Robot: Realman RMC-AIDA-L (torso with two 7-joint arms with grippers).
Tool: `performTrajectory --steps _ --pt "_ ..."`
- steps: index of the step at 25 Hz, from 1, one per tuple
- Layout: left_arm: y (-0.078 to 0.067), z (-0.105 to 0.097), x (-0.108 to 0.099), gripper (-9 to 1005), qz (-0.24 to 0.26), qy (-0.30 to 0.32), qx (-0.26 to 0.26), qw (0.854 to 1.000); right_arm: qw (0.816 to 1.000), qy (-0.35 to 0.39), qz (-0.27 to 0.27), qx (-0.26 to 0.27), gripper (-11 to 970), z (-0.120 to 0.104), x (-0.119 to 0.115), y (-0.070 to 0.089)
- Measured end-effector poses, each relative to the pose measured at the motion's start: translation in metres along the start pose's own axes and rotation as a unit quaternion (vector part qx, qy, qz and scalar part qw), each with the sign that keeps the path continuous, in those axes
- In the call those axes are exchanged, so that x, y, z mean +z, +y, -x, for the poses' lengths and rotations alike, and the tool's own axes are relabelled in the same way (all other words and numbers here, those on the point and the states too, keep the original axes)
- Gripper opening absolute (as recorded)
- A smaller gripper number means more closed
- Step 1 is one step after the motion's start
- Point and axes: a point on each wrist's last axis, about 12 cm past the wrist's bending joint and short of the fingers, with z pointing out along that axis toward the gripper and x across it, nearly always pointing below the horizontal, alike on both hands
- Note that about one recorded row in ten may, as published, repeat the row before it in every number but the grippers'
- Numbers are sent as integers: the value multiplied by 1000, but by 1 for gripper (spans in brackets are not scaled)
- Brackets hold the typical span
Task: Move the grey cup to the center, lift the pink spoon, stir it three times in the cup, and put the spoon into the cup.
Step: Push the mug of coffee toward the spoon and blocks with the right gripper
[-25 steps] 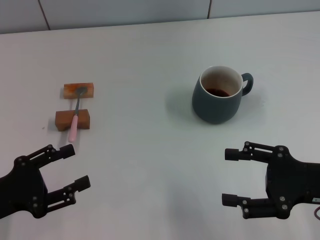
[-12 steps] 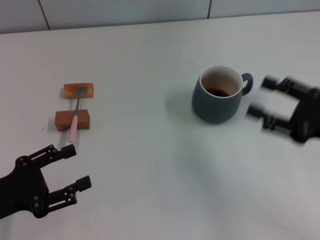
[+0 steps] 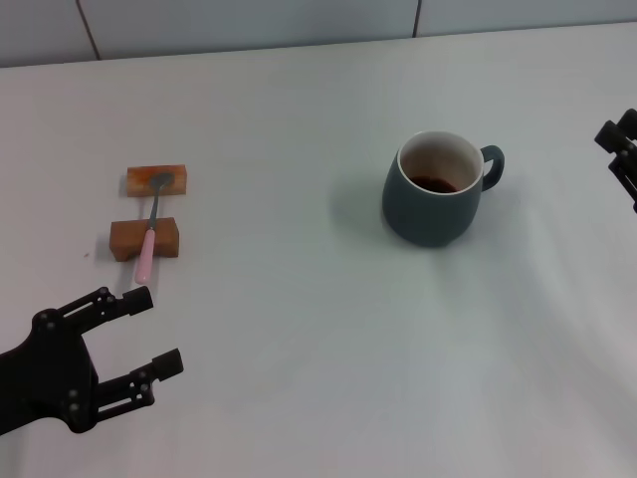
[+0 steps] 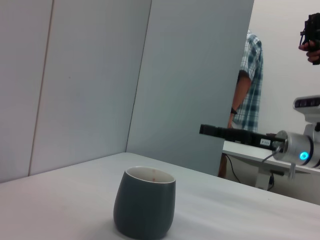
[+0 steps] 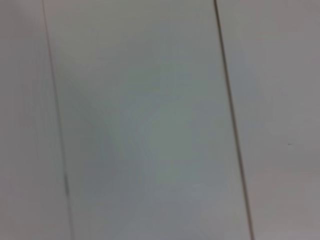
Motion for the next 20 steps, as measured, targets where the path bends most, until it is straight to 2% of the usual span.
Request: performTrajectory --steps 3,9,10,20 --pt "0 0 0 786 0 0 0 1000 1000 3 -10 -10 297 -6 1 1" --pt "1 0 1 786 0 0 1 1000 996 20 -16 -86 65 -27 11 14" --pt "1 1 1 786 -1 0 2 1000 995 26 -13 -95 58 -31 16 18" --pt "-1 -1 1 785 -1 -3 1 1000 993 50 -11 -104 -3 -37 34 19"
